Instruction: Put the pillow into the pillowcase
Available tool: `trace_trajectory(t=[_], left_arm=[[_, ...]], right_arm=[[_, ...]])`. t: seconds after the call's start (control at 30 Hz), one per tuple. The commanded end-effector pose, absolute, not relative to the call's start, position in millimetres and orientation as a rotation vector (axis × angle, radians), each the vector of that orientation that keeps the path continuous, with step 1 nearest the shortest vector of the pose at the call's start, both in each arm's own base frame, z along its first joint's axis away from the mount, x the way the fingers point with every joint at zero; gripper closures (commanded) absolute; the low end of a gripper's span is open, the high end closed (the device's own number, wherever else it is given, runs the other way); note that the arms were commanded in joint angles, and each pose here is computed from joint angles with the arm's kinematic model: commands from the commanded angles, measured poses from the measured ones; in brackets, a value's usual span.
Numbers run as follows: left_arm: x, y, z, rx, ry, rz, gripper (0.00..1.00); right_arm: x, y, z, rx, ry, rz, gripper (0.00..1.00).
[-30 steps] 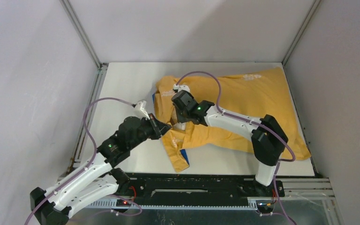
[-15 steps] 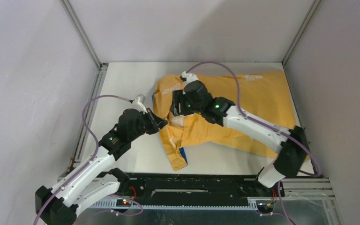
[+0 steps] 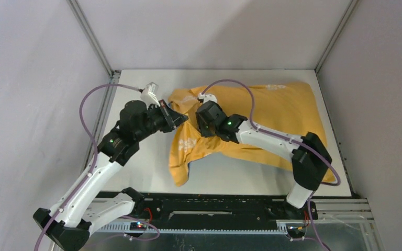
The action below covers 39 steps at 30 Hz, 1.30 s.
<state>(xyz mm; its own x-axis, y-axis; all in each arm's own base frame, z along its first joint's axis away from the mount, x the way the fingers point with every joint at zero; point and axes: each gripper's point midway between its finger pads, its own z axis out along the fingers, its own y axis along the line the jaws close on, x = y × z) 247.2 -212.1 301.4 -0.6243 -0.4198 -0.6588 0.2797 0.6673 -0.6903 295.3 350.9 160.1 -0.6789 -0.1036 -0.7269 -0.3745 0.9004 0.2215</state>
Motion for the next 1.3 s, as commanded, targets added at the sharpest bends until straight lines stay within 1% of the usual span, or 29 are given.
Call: trace_trajectory(t=[0.0,0.13,0.27,0.3,0.4,0.47,0.5,0.6,0.7,0.8,0.9,1.03,1.17,1.23,1.27], left_arm=[[244.0,-213.2,363.0,-0.042,1.856,-1.079,1.0],[252.9,-220.5,313.8,-0.061,1.97,-1.057,1.0],[260.0,-215.7,253.2,-0.109,2.096,-0.974,1.0],[260.0,-213.8,243.7,-0.118,2.113,-0.958,0.95],[258.3,-204.8,230.1,-0.122,2.141,-0.891,0.59],[256.2,-196.1,228.4,-0.133,2.144,-0.844,0.39],[255.5,-191.1,228.7,-0.142,2.139,-0.82,0.34],[254.1,-176.6,229.4,-0.179,2.124,-0.751,0.34],[254.7,-171.1,231.9,-0.197,2.105,-0.742,0.38],[259.1,-171.2,230.1,-0.2,2.114,-0.73,0.41],[263.8,-176.2,231.6,-0.188,2.116,-0.741,0.42],[270.6,-182.0,223.6,-0.18,2.144,-0.738,0.42],[276.2,-189.8,213.6,-0.173,2.167,-0.75,0.4],[279.7,-196.6,207.2,-0.163,2.181,-0.766,0.39],[281.2,-200.0,204.1,-0.159,2.191,-0.771,0.38]], right_arm=[[291.5,356.6,137.3,-0.33,2.349,0.478,0.59],[287.0,358.3,180.9,-0.307,2.268,0.584,0.47],[279.6,350.3,241.3,-0.28,2.131,0.668,0.41],[277.1,345.8,257.1,-0.273,2.095,0.676,0.4],[277.5,334.9,275.7,-0.274,2.056,0.626,0.39],[281.9,330.7,276.7,-0.295,2.052,0.565,0.4],[284.3,330.7,276.1,-0.311,2.057,0.538,0.41],[289.6,338.0,270.7,-0.362,2.073,0.476,0.45],[293.0,351.5,259.2,-0.424,2.085,0.4,0.5],[296.0,359.7,244.2,-0.469,2.115,0.299,0.51],[296.0,359.6,228.8,-0.492,2.146,0.196,0.49],[293.0,353.3,204.3,-0.502,2.196,0.115,0.48],[291.4,343.1,192.6,-0.49,2.217,0.062,0.49],[291.1,340.6,192.0,-0.488,2.216,0.06,0.51],[290.7,340.0,193.3,-0.485,2.214,0.066,0.54]])
